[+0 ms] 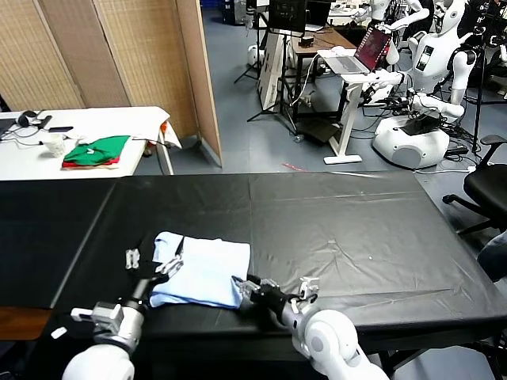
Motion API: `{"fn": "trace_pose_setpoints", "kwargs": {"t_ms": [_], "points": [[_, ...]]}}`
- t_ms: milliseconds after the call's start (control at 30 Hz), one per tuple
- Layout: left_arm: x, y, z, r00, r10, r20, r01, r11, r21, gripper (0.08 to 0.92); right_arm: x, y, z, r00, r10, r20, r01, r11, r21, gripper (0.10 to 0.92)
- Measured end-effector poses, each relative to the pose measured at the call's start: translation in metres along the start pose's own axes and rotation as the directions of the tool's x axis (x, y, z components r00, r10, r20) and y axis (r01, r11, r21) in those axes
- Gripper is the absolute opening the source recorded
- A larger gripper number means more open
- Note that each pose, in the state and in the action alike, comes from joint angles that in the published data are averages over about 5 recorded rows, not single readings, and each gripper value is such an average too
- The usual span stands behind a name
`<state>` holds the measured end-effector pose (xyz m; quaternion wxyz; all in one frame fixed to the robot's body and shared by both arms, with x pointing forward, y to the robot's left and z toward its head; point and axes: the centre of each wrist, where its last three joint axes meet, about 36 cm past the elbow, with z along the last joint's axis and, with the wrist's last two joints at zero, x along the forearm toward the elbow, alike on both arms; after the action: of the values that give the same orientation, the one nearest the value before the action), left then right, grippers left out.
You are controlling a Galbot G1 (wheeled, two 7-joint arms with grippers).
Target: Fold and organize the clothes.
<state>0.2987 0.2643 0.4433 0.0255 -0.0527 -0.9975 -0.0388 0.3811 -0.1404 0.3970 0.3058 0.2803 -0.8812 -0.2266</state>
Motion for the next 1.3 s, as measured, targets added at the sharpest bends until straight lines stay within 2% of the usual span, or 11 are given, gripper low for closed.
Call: {"fn": "trace_pose_setpoints", "kwargs": {"t_ms": [167, 267, 467, 733, 833, 1000, 1167, 1300], "points": [[0.006, 0.004, -0.002, 0.9997, -0.022, 0.008, 0.022, 1.0, -0.004, 0.907, 0.002, -0.004, -0.005, 1.0, 0.023, -0.006, -0.023, 1.0, 0.006, 0.234], [0.008, 0.004, -0.002, 0.9995, -0.03, 0.011, 0.03, 1.0, -0.005, 0.907, 0.008, -0.008, -0.01, 0.999, 0.039, -0.022, -0.039, 0.999, 0.015, 0.146], [0.013, 0.006, 0.002, 0.9987, -0.05, 0.006, 0.05, 0.999, 0.005, 0.907, 0.035, -0.021, -0.032, 0.991, 0.128, -0.04, -0.125, 0.99, 0.072, 0.141], [0.012, 0.006, 0.007, 0.9974, -0.069, -0.021, 0.07, 0.997, 0.02, 0.907, 0.084, -0.051, -0.074, 0.955, 0.29, 0.063, -0.296, 0.935, 0.193, 0.143], [0.013, 0.006, 0.008, 0.9973, -0.07, -0.02, 0.071, 0.997, 0.03, 0.907, 0.097, -0.054, -0.08, 0.944, 0.319, 0.087, -0.331, 0.917, 0.225, 0.212], [0.017, 0.009, 0.014, 0.9979, -0.064, 0.004, 0.064, 0.997, 0.048, 0.907, 0.114, -0.049, -0.077, 0.933, 0.343, 0.111, -0.36, 0.894, 0.268, 0.509], [0.022, 0.007, 0.015, 0.9979, -0.053, -0.036, 0.055, 0.997, 0.049, 0.907, 0.128, -0.039, -0.063, 0.917, 0.38, 0.124, -0.399, 0.866, 0.3, 0.809], [0.031, 0.004, 0.013, 0.9969, -0.042, -0.067, 0.045, 0.998, 0.048, 0.907, 0.139, -0.027, -0.038, 0.892, 0.406, 0.197, -0.45, 0.829, 0.332, 0.899]]}}
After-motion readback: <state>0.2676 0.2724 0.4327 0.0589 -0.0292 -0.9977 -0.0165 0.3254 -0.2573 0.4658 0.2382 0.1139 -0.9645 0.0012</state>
